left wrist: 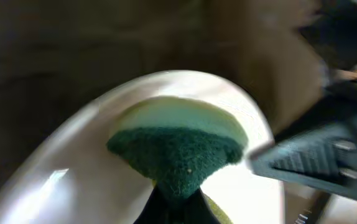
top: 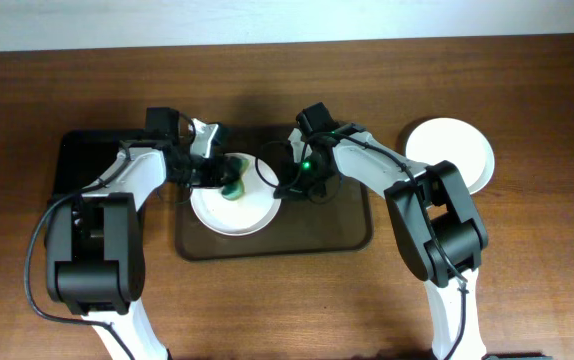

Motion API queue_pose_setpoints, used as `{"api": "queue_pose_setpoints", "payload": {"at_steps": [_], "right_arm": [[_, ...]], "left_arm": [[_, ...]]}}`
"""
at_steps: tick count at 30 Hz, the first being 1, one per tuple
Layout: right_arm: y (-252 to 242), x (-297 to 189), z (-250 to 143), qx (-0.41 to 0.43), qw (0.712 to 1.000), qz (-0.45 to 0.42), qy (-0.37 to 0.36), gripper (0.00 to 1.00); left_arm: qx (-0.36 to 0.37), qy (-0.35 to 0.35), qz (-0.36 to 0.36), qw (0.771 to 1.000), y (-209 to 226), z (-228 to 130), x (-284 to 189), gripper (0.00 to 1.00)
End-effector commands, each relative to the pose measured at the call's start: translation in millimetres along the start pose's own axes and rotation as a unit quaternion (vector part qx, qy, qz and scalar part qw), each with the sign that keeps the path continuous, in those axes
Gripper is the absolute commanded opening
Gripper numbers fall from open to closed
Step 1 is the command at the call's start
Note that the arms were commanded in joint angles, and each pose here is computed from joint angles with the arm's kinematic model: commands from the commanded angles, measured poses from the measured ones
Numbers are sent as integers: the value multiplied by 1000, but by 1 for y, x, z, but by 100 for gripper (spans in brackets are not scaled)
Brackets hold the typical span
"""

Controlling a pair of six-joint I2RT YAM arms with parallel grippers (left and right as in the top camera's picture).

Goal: Clean dirty plates on tray and stack at the side
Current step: 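Scrub the pinkish plate with the sponge in the left gripper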

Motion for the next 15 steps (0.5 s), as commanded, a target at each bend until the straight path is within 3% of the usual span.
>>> {"api": "queue_pose_setpoints", "payload": {"at_steps": [1,5,8,10,11,15], "right_arm": [[-16,8,-3,16,1000,-15,10,4],[-16,8,-3,16,1000,-15,10,4],[-16,8,-3,16,1000,-15,10,4],[-16,8,-3,16,1000,-15,10,4],[-16,8,-3,16,1000,-15,10,4],[-16,8,-3,16,1000,-15,10,4]], "left_arm": [[-99,36,119,987,33,-17,1,1],[-163,125,132,970,26,-56,-6,1],[-136,184,91,969,11,-78,-10,1],[-79,146,-17,986,-13,-64,-5,0],[-65,122,-32,990,-15,-54,-2,0],[-14,39,0,999,1,-18,4,1]]}}
Point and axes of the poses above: each gripper's point midway between its finger pads, its own x axis out along the fingers, its own y axis along the line the jaws close on, z = x × y, the point moved 4 cm from there along -x, back along the fingers, and after that the axes turned 8 degrees about x, right-handed, at the moved point
